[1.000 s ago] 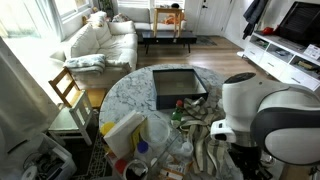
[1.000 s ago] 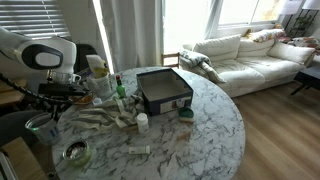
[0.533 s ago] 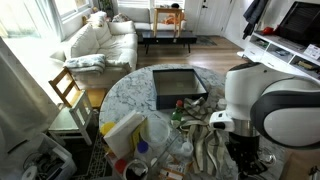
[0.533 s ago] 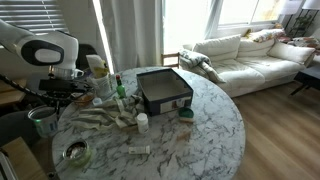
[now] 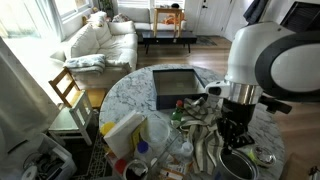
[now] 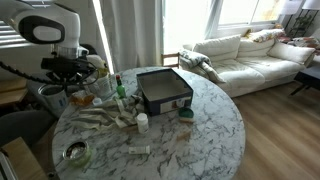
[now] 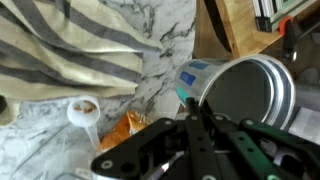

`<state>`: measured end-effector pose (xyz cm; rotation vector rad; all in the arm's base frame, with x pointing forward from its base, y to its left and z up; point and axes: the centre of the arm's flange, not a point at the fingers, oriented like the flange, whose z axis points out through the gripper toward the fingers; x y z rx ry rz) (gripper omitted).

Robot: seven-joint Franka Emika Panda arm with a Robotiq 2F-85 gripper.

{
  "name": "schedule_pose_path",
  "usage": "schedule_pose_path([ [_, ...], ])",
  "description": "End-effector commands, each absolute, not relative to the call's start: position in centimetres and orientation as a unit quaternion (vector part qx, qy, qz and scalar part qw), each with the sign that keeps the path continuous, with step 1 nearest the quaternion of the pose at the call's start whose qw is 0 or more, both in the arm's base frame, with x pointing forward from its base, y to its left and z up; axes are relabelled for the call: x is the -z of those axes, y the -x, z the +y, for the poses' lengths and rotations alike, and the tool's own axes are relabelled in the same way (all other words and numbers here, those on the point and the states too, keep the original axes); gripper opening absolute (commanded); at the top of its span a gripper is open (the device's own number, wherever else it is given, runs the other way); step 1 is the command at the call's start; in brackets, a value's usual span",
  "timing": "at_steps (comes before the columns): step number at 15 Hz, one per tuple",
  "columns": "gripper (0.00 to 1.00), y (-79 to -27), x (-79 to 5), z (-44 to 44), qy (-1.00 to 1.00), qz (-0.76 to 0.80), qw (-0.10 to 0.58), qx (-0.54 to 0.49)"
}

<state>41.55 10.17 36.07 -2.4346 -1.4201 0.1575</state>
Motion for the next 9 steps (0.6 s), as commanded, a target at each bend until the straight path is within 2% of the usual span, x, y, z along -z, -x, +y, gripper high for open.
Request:
schedule_pose_path([
  [1,0.01,-44.9,-40.9,11.5,0.879,-0.452,0.150,-0.013],
  [5,0.01,-48.5,-43.5,12.7,0.913,-0.389,0.118,0.034],
  [6,0.04,-46.7,-43.7,11.8,0.900,-0.414,0.132,0.029],
  [9,0.04,-47.8,-43.9,12.3,0.908,-0.398,0.128,0.038],
])
